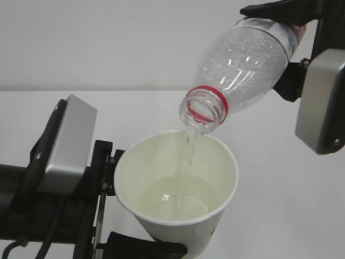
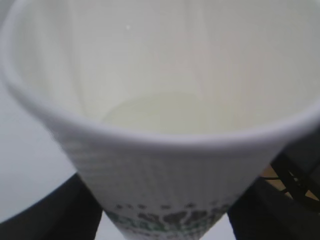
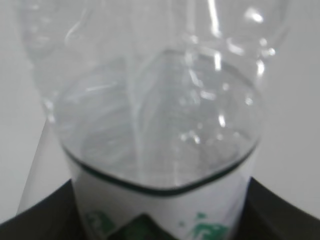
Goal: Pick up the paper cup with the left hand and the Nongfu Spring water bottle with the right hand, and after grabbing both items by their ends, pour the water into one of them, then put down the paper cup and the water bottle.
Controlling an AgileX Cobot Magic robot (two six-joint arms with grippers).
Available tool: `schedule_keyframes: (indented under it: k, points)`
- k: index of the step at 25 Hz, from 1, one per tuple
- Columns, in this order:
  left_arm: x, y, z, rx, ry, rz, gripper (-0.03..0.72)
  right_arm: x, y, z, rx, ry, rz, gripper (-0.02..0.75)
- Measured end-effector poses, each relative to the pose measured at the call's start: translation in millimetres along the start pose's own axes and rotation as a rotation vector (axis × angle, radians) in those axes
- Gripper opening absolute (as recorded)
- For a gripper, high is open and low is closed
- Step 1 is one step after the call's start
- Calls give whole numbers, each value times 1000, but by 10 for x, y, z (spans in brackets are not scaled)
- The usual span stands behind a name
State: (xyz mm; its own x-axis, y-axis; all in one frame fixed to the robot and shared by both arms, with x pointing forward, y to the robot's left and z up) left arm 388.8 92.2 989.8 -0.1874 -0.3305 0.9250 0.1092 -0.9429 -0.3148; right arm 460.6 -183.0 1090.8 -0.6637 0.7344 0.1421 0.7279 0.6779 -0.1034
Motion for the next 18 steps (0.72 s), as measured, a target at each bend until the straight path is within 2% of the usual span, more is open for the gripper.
schedule_keyframes:
  k: [18]
  points:
    - [-2,0,-3,-3,3,2,528,7,0,-3,-3,-1,-7,468]
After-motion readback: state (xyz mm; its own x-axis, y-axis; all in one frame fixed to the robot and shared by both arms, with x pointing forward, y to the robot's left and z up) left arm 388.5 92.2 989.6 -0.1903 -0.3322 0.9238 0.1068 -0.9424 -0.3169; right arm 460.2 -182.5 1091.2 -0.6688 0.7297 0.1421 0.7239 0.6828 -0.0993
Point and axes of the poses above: a point on each arm's last joint axis where the gripper is mounted, y pointing out along that axis toward the gripper, z along the wrist's bending axis when the last joint is at zero, x = y × z, the point moved 1 cm from there along y, pointing out along that axis toward the gripper, and after that the axes turned 10 degrees about y, right-handed, at the moved point
